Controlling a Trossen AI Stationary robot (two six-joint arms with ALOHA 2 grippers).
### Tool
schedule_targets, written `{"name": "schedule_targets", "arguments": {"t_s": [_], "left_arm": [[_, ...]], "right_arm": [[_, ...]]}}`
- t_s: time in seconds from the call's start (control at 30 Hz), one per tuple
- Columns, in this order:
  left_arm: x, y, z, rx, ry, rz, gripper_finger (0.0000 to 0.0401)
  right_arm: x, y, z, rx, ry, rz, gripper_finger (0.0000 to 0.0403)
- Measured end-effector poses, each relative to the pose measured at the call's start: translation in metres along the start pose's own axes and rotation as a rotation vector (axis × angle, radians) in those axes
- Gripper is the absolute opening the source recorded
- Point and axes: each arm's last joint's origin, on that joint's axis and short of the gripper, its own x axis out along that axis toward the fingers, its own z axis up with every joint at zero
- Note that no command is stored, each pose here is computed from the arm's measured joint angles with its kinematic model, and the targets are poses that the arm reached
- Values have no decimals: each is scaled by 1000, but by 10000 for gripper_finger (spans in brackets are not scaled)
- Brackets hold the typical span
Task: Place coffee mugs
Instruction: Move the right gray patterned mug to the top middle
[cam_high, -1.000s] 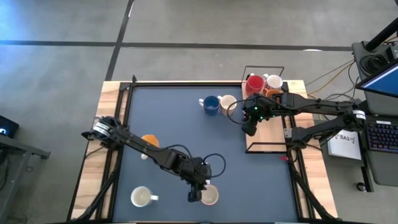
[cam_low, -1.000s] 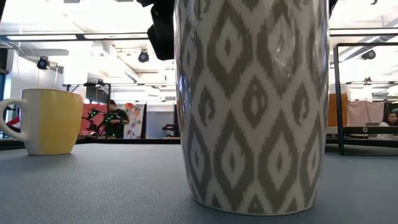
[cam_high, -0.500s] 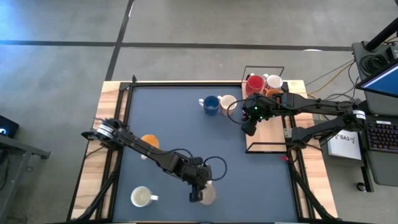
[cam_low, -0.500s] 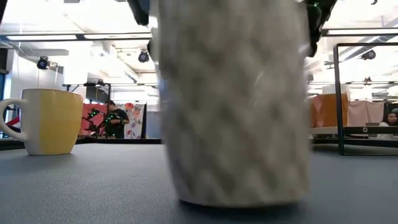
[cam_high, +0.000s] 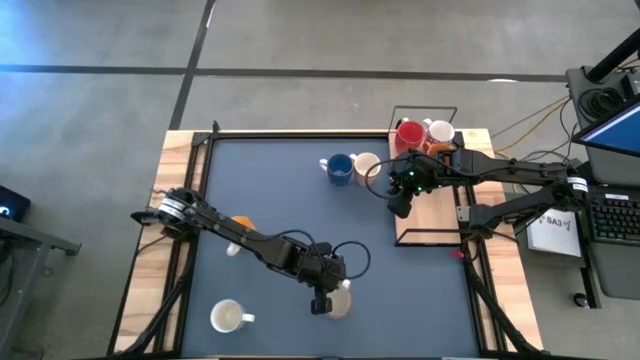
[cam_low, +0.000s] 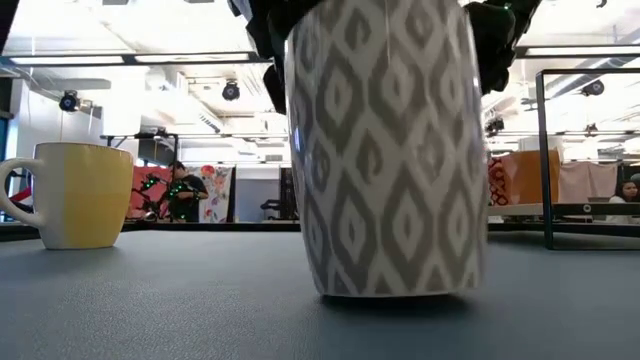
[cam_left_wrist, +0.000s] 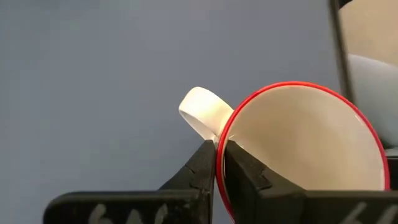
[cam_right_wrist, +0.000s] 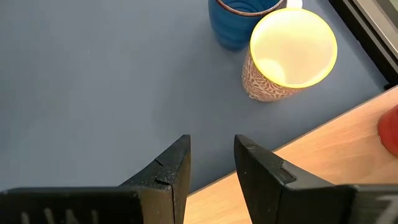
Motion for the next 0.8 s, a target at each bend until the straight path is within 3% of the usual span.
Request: {"name": "schedule_targets", "arguments": {"t_s": [0.23,0.8], "left_arm": [[-2,34,16,10,-27,121,5],[-21,182,60,-75,-182,325,6]], "right_arm": [[0,0,0,0,0,0,112],[0,0,0,0,0,0,112]]}}
